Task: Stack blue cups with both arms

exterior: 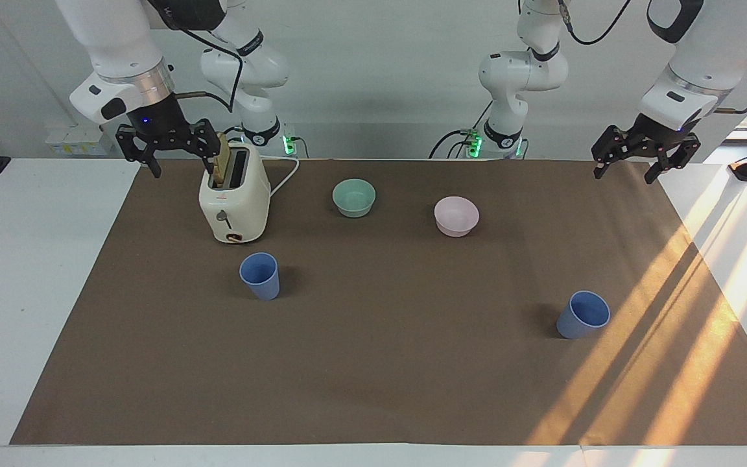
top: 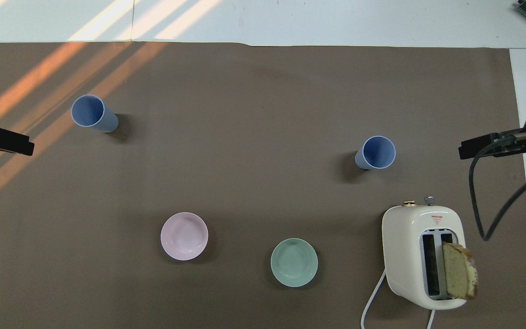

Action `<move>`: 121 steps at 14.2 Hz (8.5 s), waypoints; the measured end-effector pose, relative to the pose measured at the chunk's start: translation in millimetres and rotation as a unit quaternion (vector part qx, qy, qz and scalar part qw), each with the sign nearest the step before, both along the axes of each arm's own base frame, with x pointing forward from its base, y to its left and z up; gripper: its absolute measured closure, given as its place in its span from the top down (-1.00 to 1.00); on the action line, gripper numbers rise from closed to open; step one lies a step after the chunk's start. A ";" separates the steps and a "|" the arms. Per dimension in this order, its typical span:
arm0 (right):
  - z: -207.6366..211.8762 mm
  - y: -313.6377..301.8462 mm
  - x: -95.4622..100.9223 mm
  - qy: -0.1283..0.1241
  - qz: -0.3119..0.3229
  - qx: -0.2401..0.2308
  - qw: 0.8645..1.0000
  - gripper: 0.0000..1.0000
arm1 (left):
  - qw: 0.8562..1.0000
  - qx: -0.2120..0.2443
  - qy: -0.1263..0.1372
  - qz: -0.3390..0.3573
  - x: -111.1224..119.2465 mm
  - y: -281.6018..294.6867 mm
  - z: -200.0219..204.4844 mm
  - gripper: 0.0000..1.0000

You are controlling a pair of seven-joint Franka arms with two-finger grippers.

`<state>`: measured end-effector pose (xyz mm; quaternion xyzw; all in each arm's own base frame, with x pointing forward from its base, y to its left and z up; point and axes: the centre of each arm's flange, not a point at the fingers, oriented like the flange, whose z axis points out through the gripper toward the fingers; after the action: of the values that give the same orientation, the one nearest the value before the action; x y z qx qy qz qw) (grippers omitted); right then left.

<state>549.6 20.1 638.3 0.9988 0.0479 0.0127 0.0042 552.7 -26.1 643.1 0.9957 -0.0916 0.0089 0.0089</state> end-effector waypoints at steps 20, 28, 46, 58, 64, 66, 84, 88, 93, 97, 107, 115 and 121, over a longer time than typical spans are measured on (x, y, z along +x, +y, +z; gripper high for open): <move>0.0 -6.8 0.2 0.000 -0.006 0.000 1.000 1.00 | 1.000 0.000 0.001 0.000 -0.3 0.0 -0.2 1.00; 0.0 -7.0 0.2 0.000 -0.006 0.000 1.000 1.00 | 1.000 0.000 0.002 -0.001 -0.3 -0.4 -1.1 1.00; 0.0 -11.5 0.3 0.000 -0.010 0.000 1.000 1.00 | 1.000 -0.001 0.002 -0.001 -0.3 -0.6 -1.2 1.00; 1.6 -3.3 2.0 -0.009 -0.003 0.000 1.000 1.00 | 1.000 -0.001 0.002 -0.001 -0.3 -0.6 -1.2 1.00; 1.4 -6.5 2.1 -0.009 -0.006 0.000 1.000 1.00 | 1.000 -0.001 0.002 -0.001 -0.5 -0.6 -1.0 1.00; 1.0 -6.5 2.0 -0.008 -0.006 0.000 1.000 1.00 | 1.000 -0.001 0.002 -0.001 -0.5 -0.7 -1.0 1.00; -2.6 -7.4 1.9 -0.004 -0.007 0.000 1.000 1.00 | 0.999 -0.004 -0.051 0.001 15.2 -0.6 1.4 1.00; -3.6 -7.7 1.9 -0.003 -0.007 0.000 1.000 1.00 | 0.998 -0.003 -0.066 0.003 50.1 -1.7 -43.2 1.00; -3.4 -7.6 1.7 -0.003 -0.007 0.000 1.000 1.00 | 0.998 0.000 -0.068 0.010 106.9 5.9 -140.7 1.00; -3.4 -7.7 1.6 -0.003 -0.007 0.000 1.000 1.00 | 0.997 0.003 -0.079 0.012 133.0 24.8 -199.3 1.00; -5.1 -7.7 1.4 -0.001 -0.007 0.000 1.000 1.00 | 0.997 0.005 -0.078 0.005 137.1 35.0 -248.8 0.92; -5.5 -7.7 1.1 0.000 -0.007 0.000 1.000 1.00 | 0.997 0.004 -0.071 0.002 129.9 29.4 -293.4 -0.25; -5.3 -7.7 1.0 0.000 -0.007 0.000 1.000 1.00 | 0.996 -0.001 -0.085 -0.015 126.6 5.0 -260.0 -0.90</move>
<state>550.6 12.4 633.0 0.9991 0.0409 0.0132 0.0045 679.3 -21.1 383.0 0.9898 -0.1072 0.0933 0.0020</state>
